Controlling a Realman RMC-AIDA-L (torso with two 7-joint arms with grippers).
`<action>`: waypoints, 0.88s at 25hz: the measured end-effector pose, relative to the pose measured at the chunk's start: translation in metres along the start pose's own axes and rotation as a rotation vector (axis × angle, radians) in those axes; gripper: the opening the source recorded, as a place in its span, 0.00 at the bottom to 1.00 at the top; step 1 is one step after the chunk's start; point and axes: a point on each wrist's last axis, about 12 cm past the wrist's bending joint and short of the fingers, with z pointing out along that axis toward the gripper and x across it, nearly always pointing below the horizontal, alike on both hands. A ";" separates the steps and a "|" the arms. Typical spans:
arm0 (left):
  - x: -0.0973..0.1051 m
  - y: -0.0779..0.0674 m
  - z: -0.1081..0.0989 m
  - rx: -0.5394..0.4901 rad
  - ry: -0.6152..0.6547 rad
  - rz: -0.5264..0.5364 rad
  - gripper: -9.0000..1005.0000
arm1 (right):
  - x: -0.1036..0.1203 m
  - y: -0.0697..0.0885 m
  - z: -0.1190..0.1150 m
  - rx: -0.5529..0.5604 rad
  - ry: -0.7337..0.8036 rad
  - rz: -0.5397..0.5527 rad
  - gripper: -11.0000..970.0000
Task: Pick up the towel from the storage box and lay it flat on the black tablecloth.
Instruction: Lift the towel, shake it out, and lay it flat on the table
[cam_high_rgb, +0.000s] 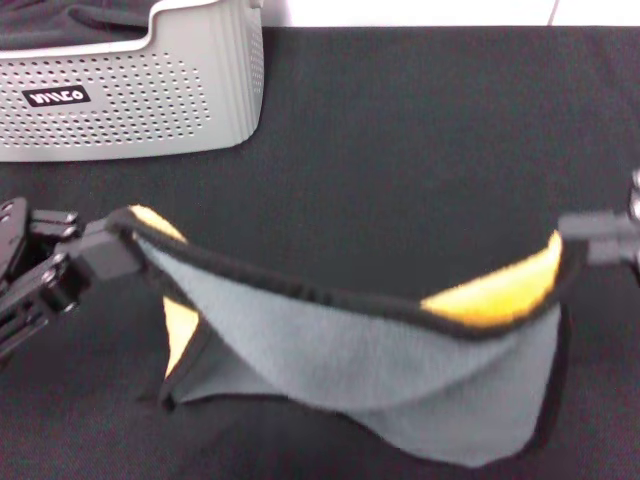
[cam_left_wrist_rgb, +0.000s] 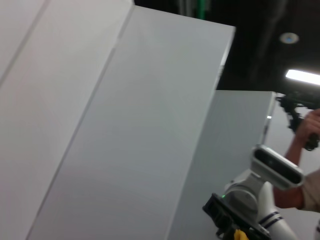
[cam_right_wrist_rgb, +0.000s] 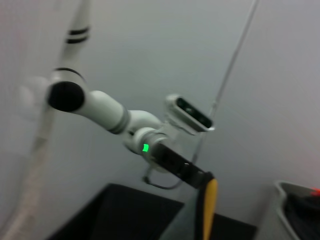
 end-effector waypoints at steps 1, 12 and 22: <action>-0.002 -0.004 0.000 0.011 -0.003 0.009 0.01 | -0.001 0.002 0.000 -0.010 -0.008 -0.001 0.01; -0.009 -0.032 -0.009 -0.023 -0.093 0.030 0.01 | 0.008 0.008 -0.006 -0.052 -0.054 0.060 0.01; 0.035 0.039 0.011 -0.070 -0.093 -0.171 0.01 | 0.080 -0.035 0.015 -0.010 -0.019 0.351 0.01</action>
